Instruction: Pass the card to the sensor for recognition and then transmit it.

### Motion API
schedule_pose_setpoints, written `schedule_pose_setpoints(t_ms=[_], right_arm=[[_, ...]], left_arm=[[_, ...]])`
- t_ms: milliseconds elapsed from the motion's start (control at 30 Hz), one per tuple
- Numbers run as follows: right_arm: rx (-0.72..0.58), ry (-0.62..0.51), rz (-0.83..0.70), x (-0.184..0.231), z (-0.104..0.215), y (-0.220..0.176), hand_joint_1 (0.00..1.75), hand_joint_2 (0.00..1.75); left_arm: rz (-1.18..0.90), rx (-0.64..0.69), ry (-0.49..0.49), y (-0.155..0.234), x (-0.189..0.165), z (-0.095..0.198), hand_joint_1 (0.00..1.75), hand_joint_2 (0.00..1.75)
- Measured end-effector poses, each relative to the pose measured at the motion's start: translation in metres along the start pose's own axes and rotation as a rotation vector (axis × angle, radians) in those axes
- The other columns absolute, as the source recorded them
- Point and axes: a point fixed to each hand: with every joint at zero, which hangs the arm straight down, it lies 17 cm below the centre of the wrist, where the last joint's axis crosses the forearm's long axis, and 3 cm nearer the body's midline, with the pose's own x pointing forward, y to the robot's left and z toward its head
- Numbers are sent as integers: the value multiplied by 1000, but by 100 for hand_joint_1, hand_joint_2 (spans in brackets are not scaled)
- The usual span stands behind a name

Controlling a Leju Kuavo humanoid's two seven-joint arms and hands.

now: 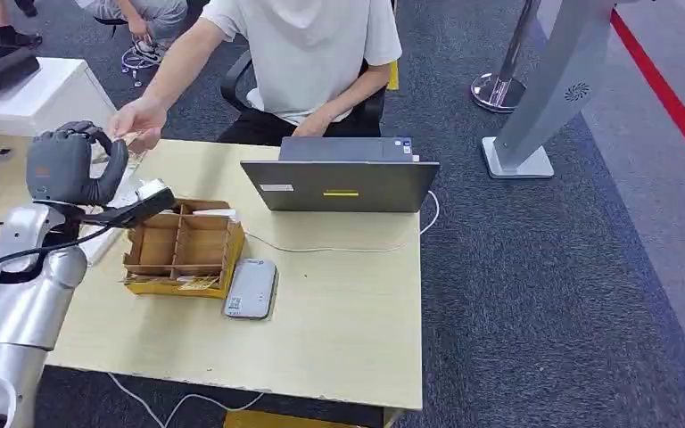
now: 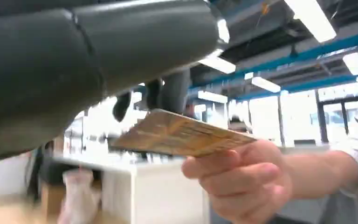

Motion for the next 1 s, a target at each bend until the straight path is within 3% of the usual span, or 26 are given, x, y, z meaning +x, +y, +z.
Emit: schedule_pose_setpoints(t_ms=[167,1000], right_arm=[[-7,13,0,-2,0,-1,0,175],[-11,13,3,-2,0,-2,0,175]], left_arm=[[171,-61,67,-25,6,4,0,175],[204,-56,82,-36,19,8,0,175]])
